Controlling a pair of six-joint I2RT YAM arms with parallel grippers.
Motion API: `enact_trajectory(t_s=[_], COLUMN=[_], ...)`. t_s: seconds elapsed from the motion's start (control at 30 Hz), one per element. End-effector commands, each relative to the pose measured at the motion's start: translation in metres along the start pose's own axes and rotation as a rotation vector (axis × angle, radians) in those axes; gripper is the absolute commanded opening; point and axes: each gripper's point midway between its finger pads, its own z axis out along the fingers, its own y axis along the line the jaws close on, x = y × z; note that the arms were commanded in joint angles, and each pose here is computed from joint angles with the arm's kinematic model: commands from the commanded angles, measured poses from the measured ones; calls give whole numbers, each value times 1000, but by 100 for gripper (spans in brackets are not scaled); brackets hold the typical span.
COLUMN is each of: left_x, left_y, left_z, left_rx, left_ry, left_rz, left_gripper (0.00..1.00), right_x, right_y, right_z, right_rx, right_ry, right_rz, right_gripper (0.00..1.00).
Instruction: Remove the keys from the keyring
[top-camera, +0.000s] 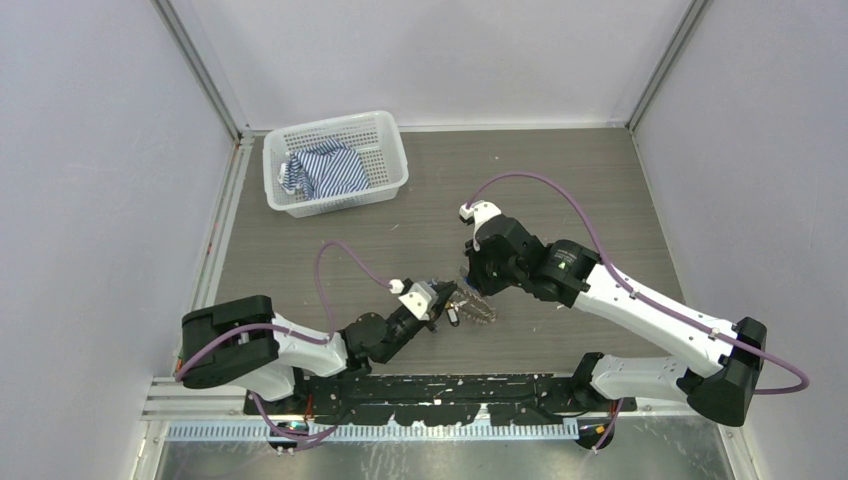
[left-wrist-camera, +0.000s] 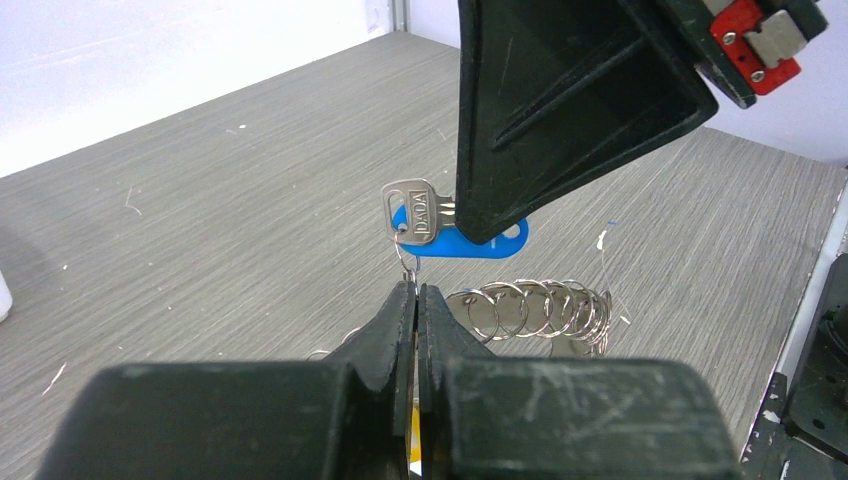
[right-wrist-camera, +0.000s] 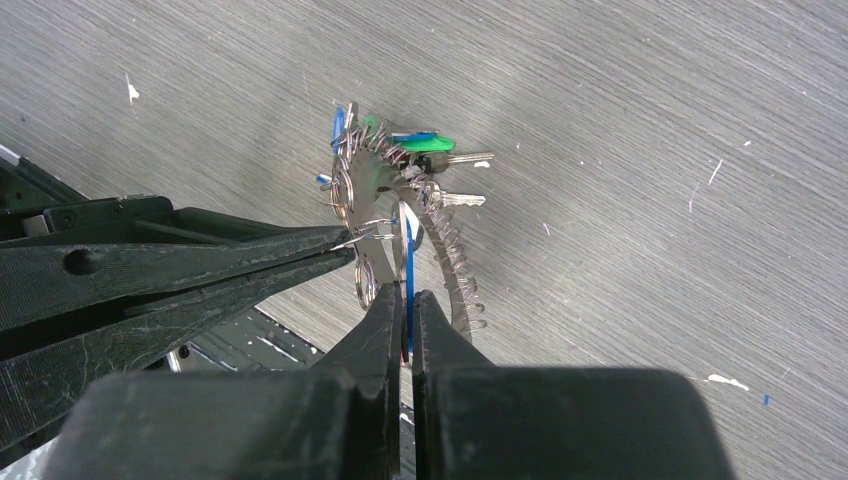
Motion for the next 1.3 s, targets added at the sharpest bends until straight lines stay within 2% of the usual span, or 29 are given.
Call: enact_trajectory(t_s=[0.0, 0.6, 0.77, 0.97, 1.1, 1.2, 1.27], left_x=[-29, -58, -49, -30, -24, -20, -23], left_y=[-2, 4, 7, 4, 7, 13, 20], left_z=[-3, -7, -7, -11, -16, -19, -19], left_rx=[3, -4, -28, -19, -28, -64, -99], left_ry=[-111, -182, -154, -54, 7, 77, 82], left_rz=[-23, -13, -29, -75, -94, -88, -97], left_gripper=[0, 0, 0, 23, 27, 27, 27], right_x=[-26, -6, -21, -38, -40, -43, -45], right_y=[-17, -10, -16, -4, 1, 4, 6], right_z=[0, 19, 8, -5, -8, -10, -10], right_rx=[78, 56, 79, 7, -21, -36, -43], right_ry=[-105, -7, -78, -131, -141, -144, -146], right_rz=[41, 43, 39, 18, 10, 3, 1], right_gripper=[1, 1, 1, 1, 1, 1, 1])
